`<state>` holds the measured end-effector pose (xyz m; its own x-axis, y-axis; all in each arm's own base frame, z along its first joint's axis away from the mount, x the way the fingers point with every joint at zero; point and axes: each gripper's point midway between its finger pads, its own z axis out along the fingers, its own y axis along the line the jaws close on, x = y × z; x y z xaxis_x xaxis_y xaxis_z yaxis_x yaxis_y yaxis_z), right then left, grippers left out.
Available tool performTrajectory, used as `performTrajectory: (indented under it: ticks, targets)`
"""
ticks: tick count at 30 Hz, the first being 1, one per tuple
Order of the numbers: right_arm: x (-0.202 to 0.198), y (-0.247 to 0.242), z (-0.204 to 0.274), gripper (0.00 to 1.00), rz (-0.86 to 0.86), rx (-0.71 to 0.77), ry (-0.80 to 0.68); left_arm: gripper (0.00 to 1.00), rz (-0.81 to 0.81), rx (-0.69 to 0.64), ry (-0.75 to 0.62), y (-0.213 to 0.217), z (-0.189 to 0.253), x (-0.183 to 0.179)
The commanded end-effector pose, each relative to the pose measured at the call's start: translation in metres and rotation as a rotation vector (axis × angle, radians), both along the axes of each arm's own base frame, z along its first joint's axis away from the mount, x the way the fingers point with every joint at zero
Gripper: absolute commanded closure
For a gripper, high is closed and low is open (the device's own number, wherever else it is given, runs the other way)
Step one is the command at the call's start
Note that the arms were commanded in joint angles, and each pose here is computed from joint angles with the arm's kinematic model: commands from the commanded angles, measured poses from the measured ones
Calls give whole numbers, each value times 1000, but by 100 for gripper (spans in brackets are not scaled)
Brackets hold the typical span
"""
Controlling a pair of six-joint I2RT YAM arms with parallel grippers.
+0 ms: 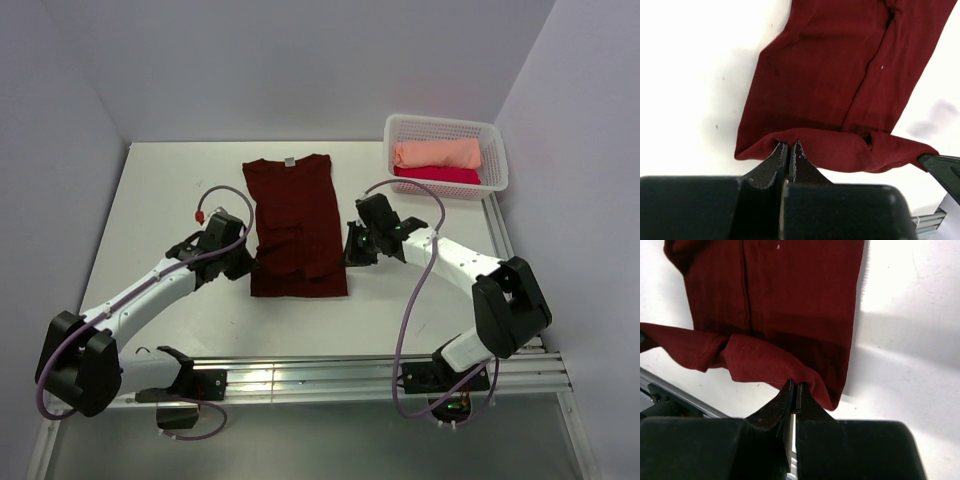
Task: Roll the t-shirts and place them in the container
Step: Roll the tshirt
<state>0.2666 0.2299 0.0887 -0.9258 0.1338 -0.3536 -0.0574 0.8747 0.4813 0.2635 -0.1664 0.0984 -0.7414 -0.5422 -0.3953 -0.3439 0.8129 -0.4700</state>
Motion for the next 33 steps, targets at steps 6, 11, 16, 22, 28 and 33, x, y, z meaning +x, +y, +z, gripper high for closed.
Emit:
performTrajectory:
  ticks: [6,11,16,22,28,33]
  targets:
    - [29,-1,2,100,-12,-10,-33,100,5,15,-63,0,6,27]
    - [40,-1,-8,100,-18,-15,-20,100,5,18,-45,0,-9,33]
    - [49,0,-16,100,-24,-19,-10,100,5,21,-39,-2,-20,40]
    - [54,0,-23,100,-31,-23,-1,100,-2,22,-4,-4,-37,39]
    - [58,2,-20,100,-37,-6,-4,100,-9,15,5,-6,-41,38]
    - [64,3,-14,96,-52,3,-16,99,4,-10,-30,-4,-29,40]
